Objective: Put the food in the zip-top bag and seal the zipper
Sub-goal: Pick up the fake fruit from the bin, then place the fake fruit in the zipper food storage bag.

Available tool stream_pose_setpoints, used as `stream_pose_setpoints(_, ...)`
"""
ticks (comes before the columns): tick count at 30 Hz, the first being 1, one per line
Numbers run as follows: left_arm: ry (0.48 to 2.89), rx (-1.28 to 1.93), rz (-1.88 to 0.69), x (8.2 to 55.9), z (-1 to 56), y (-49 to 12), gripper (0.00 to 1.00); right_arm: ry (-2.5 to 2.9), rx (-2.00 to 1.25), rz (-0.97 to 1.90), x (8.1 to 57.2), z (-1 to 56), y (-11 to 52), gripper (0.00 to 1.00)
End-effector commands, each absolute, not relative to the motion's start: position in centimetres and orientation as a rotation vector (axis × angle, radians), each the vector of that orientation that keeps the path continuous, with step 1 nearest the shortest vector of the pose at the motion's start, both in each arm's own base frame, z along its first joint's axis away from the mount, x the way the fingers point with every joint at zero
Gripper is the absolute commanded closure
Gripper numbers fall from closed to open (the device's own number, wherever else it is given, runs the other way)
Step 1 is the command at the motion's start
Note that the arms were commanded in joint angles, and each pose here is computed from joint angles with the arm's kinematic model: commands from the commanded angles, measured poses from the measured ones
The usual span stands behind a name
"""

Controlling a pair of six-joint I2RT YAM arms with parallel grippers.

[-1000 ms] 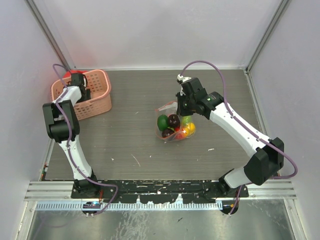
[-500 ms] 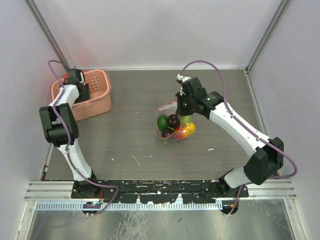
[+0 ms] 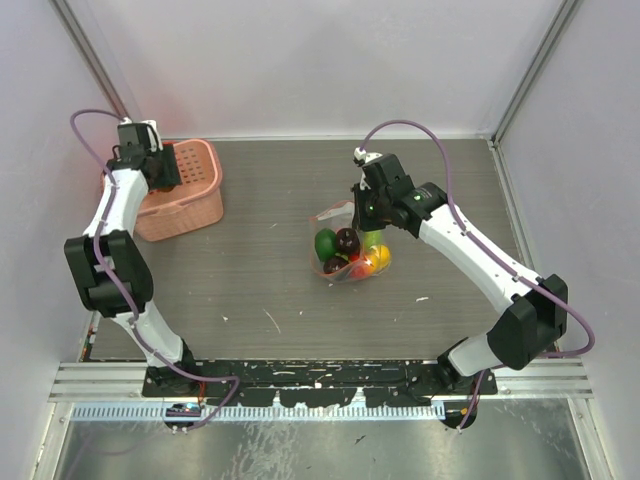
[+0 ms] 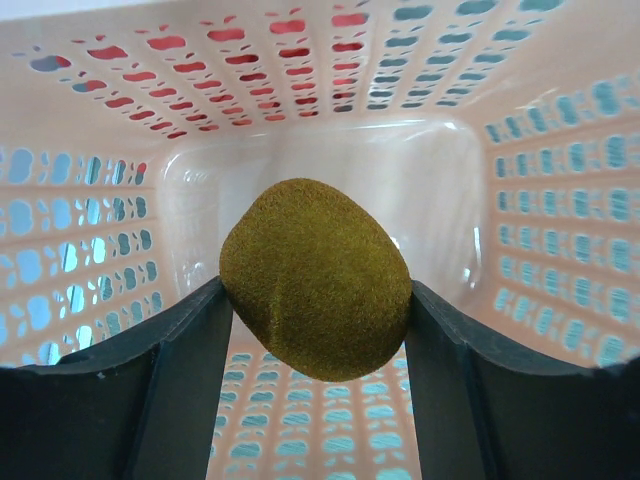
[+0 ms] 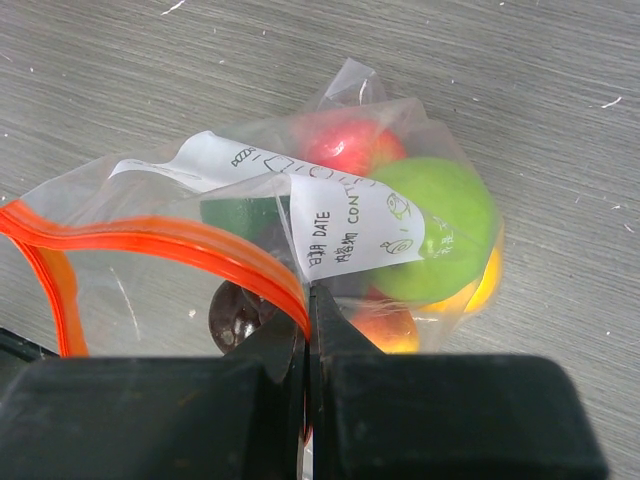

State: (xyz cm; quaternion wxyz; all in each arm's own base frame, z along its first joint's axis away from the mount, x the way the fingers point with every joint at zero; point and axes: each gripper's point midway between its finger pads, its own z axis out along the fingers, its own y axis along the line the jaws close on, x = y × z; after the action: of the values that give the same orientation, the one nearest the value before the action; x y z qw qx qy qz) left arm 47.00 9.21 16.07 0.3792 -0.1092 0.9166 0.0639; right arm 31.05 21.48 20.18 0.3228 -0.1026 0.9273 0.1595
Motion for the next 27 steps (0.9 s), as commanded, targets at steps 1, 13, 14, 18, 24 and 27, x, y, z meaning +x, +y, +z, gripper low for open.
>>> stream_pose_setpoints(1,2.231,-0.285,0.033,46.9,21.0,7.2,0.5,2.341,-0.246,0.457,32.2,23.1,22.0,0.99)
stream_pose_setpoints(13,2.149,-0.276,-0.362,44.0,26.6,1.1,0.5,2.316,-0.25,0.458,32.5,23.8,22.0,1.0)
stream_pose_setpoints(14,2.141,-0.279,-0.396,43.7,27.0,0.6,0.5,2.316,-0.25,0.458,32.5,23.8,22.0,0.99)
stream_pose_setpoints(18,2.109,-0.255,-0.501,42.2,28.4,-1.5,0.5,2.314,-0.248,0.459,32.5,23.8,22.0,0.99)
stream_pose_setpoints(24,2.064,-0.123,-0.633,39.7,30.8,-6.3,0.51,2.305,-0.246,0.461,32.5,24.1,22.0,1.0)
stream_pose_setpoints(27,2.042,-0.038,-0.694,38.1,31.8,-9.2,0.5,2.304,-0.247,0.455,32.6,24.1,22.0,0.99)
